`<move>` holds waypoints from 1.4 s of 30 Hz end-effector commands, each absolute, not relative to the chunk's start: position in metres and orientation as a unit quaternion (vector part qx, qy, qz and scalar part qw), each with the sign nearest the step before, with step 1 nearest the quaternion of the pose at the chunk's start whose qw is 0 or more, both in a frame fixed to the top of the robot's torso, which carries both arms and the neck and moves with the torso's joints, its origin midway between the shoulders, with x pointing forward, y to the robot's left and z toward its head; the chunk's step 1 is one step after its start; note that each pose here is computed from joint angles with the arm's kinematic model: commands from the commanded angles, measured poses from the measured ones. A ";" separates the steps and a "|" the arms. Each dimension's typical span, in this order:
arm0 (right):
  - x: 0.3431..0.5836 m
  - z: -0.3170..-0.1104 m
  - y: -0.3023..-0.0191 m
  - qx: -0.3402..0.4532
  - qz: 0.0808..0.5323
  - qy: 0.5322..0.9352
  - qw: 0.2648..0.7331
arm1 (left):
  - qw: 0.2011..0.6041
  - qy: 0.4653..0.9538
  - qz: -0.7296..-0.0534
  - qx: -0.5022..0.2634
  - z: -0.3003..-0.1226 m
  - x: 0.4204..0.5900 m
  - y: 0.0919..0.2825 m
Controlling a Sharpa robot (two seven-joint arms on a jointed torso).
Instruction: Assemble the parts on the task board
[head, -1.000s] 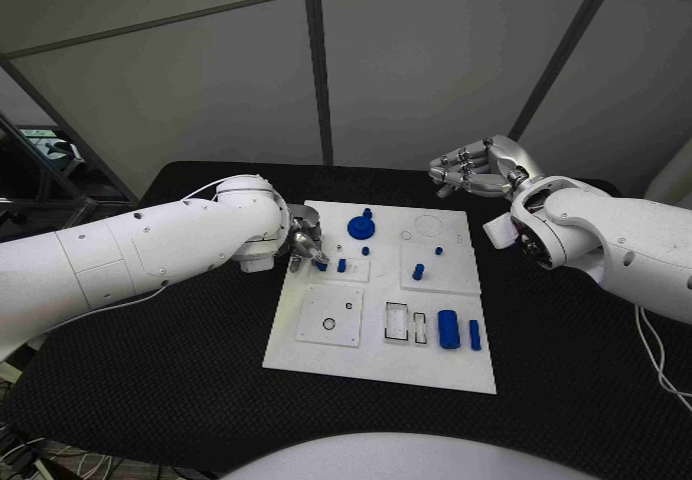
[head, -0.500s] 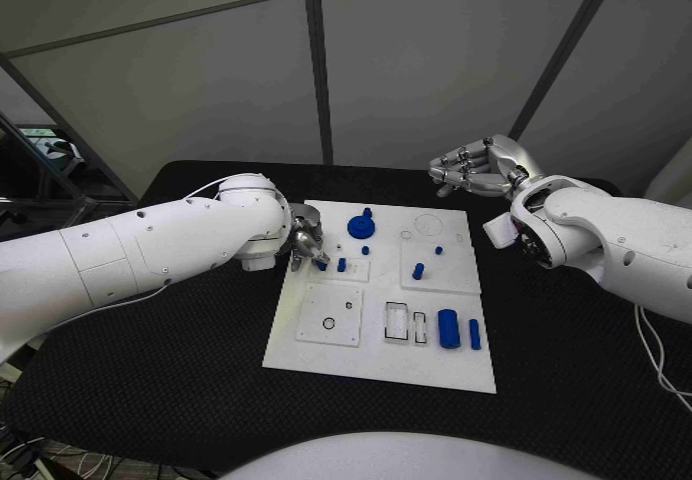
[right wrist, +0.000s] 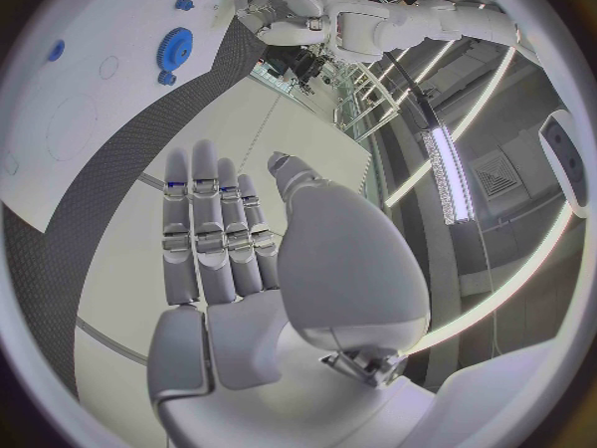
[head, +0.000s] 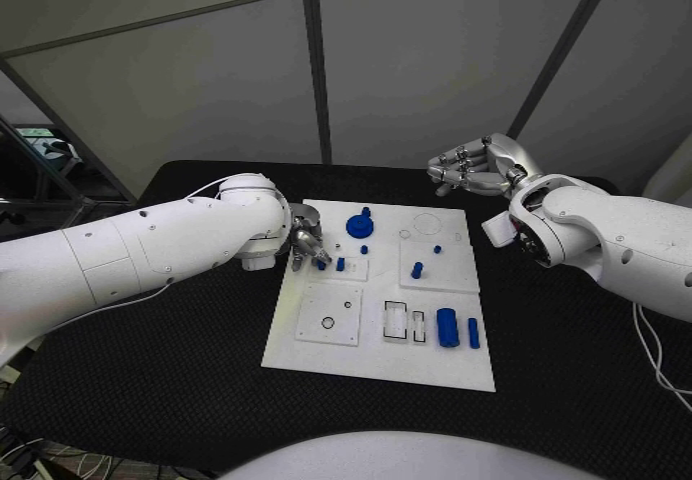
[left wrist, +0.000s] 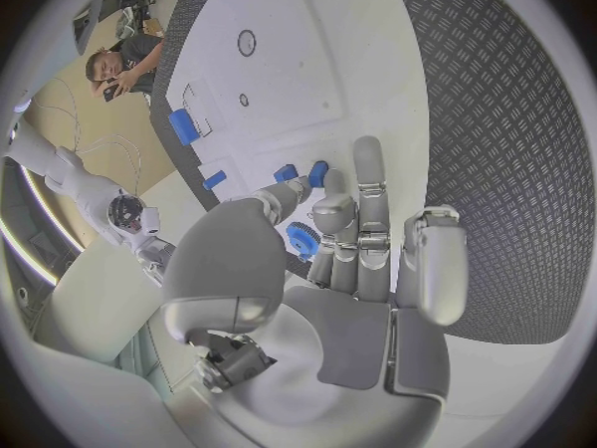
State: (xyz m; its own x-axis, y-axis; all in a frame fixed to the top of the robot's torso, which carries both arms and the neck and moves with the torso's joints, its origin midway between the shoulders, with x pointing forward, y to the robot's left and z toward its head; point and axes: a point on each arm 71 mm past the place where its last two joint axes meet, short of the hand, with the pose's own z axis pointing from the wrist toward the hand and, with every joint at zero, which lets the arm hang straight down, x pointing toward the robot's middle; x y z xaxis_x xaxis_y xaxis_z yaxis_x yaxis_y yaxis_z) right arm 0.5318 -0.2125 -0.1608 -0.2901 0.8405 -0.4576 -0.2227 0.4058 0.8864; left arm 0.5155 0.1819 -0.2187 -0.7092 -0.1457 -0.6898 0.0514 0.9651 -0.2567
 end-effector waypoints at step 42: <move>0.532 -0.160 -0.213 0.240 0.489 0.639 0.543 | 0.410 0.894 -0.151 -0.097 -0.216 0.523 0.194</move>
